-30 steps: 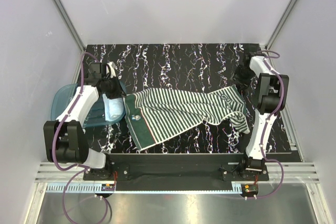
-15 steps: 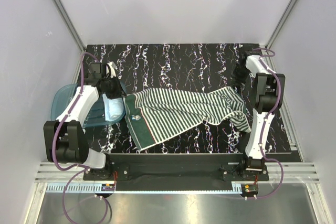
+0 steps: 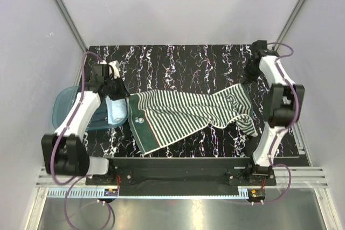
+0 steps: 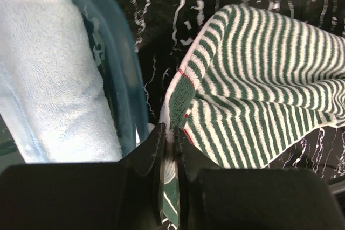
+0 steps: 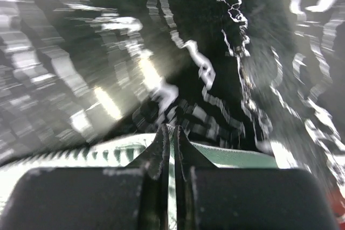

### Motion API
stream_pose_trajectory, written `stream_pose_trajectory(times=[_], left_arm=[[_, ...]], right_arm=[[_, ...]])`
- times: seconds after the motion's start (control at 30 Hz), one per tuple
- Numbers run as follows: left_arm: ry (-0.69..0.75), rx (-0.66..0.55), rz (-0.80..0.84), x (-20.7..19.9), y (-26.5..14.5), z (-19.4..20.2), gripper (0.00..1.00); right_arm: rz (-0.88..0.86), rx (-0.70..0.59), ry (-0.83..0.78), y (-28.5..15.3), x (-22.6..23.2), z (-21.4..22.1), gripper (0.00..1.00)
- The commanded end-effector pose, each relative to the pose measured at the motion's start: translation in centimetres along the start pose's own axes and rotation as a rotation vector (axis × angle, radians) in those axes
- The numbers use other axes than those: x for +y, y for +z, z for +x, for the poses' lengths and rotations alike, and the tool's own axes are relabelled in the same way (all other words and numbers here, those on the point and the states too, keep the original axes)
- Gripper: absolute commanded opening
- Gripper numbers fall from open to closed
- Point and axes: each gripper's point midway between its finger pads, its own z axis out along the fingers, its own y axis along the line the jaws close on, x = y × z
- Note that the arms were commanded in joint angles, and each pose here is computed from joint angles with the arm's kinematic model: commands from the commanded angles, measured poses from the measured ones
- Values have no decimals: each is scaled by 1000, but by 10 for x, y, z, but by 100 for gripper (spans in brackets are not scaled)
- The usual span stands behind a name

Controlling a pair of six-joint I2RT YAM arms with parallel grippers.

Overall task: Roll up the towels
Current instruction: Flatten the towel

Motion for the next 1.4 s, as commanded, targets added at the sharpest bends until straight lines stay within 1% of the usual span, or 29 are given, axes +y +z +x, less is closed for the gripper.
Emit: stream_pose_trajectory(times=[0.0, 0.03, 0.1, 0.13, 0.2, 0.23, 0.33, 0.37, 0.43, 0.47, 0.53, 0.57, 0.67, 0.7, 0.77, 0.87, 0.93, 0.97, 1.0, 1.07, 1.1, 1.13, 1.17, 1.2, 1.23, 1.27, 1.3, 1.33, 1.37], left_arm=[[116, -192, 35, -28, -49, -32, 0], [121, -210, 50, -34, -56, -32, 0], [130, -266, 99, -47, -78, -34, 0], [144, -285, 129, -56, -87, -33, 0], [211, -351, 236, -80, -115, -31, 0], [241, -374, 267, -90, -125, -29, 0], [319, -466, 336, -111, -166, -25, 0], [333, -481, 348, -114, -176, -23, 0], [380, -536, 386, -123, -204, -17, 0], [415, -574, 414, -130, -224, -14, 0], [463, -617, 458, -139, -248, -9, 0], [494, -666, 493, -147, -270, -5, 0], [520, -738, 537, -158, -305, -1, 0], [514, -729, 539, -160, -305, -2, 0], [492, -683, 532, -160, -294, -6, 0], [436, -625, 493, -154, -269, -15, 0], [379, -577, 461, -147, -245, -20, 0], [362, -540, 453, -146, -229, -26, 0], [347, -513, 450, -145, -217, -27, 0], [314, -456, 423, -137, -179, -34, 0], [308, -438, 414, -135, -166, -36, 0], [298, -404, 400, -129, -146, -34, 0], [291, -382, 370, -124, -121, -43, 0], [282, -355, 349, -119, -106, -45, 0], [280, -337, 336, -117, -93, -50, 0], [264, -264, 314, -110, -63, -49, 0], [264, -237, 315, -109, -50, -50, 0], [257, -193, 313, -106, -24, -53, 0], [264, -172, 309, -106, -14, -58, 0]], right_arm=[[-105, -264, 39, -125, 9, -37, 0], [-134, -335, 57, -163, 4, -39, 0], [-164, -404, 94, -199, -3, -38, 0], [-199, -483, 107, -236, -7, -35, 0], [-215, -554, 127, -268, -14, -28, 0], [-241, -617, 134, -299, -20, -18, 0], [-232, -714, 167, -342, -39, 1, 0], [-252, -786, 180, -370, -48, 14, 0], [-237, -884, 211, -405, -71, 37, 0], [-217, -924, 232, -417, -81, 43, 0], [-215, -978, 250, -438, -96, 64, 0], [-212, -1010, 260, -451, -103, 70, 0], [-149, -1076, 300, -469, -126, 84, 0], [-112, -1086, 311, -470, -134, 85, 0], [-63, -1031, 290, -456, -132, 78, 0], [-5, -880, 278, -409, -122, 61, 0], [-43, -835, 266, -384, -104, 44, 0], [-32, -783, 259, -359, -99, 41, 0], [-55, -781, 261, -350, -91, 32, 0], [-23, -700, 259, -305, -86, 23, 0], [-33, -715, 266, -295, -81, 12, 0], [-15, -680, 269, -274, -79, 6, 0], [6, -642, 267, -250, -79, 7, 0], [-2, -652, 275, -239, -76, -4, 0], [19, -614, 274, -216, -74, -9, 0], [26, -586, 271, -198, -74, -11, 0], [22, -593, 276, -187, -71, -21, 0], [48, -553, 264, -163, -69, -26, 0], [56, -541, 261, -152, -68, -31, 0]])
